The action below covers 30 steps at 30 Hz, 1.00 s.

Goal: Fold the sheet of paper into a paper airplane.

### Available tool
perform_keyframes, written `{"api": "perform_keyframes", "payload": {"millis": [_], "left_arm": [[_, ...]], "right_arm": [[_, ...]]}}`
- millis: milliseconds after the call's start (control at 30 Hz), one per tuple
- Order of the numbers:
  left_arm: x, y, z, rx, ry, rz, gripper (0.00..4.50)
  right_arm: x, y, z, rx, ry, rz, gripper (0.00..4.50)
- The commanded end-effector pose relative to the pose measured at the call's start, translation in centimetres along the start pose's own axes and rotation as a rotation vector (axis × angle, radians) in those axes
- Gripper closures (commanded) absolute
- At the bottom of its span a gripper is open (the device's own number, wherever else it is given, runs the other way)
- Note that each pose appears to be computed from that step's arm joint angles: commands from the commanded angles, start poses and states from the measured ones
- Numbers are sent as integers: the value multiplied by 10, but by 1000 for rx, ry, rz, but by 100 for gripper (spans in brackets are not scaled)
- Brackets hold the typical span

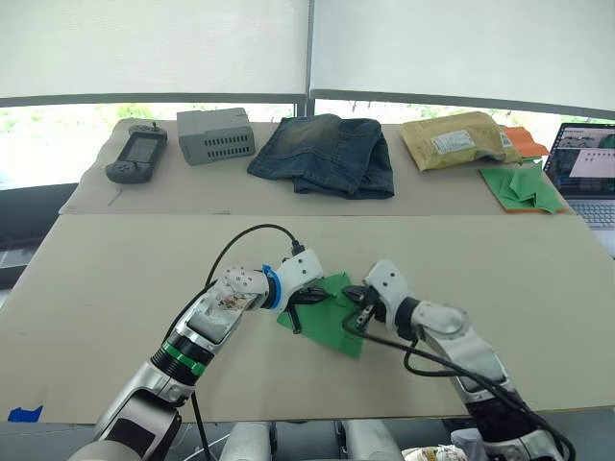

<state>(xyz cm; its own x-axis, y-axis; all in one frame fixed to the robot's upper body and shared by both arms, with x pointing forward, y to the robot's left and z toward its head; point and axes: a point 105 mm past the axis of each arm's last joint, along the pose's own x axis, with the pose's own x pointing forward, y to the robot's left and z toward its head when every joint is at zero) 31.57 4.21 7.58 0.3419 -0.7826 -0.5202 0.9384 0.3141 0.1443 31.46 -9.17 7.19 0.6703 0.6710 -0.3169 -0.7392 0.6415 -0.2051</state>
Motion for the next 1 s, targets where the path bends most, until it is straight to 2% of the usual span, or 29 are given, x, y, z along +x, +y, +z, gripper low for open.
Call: {"api": "perform_keyframes", "payload": {"millis": [33,167,267,367,467,733,767,833,900,1000], "left_arm": [[2,-2,-8,-9,44,-3,448],[0,-4,-10,0,55,-7,448],[-4,3,-10,4,55,16,448],[-8,14,-1,-45,5,59,448],[-21,25,5,-134,-20,74,371],[-53,41,33,-266,-169,94,104],[-54,43,36,-277,-192,98,104],[-52,44,37,-296,-210,108,142],[-44,42,32,-265,-176,112,198],[-32,38,24,-235,-133,113,306]], "right_arm": [[9,-3,4,-25,-22,3,450],[17,6,-5,-29,-4,43,450],[17,9,-20,-60,59,60,450],[15,10,-28,-71,100,66,450],[16,12,-31,-77,117,77,450],[18,17,-33,-72,127,97,450],[19,18,-33,-74,129,99,450],[19,19,-34,-75,133,103,450],[20,21,-35,-80,138,107,450],[20,21,-36,-80,140,109,450]]}}
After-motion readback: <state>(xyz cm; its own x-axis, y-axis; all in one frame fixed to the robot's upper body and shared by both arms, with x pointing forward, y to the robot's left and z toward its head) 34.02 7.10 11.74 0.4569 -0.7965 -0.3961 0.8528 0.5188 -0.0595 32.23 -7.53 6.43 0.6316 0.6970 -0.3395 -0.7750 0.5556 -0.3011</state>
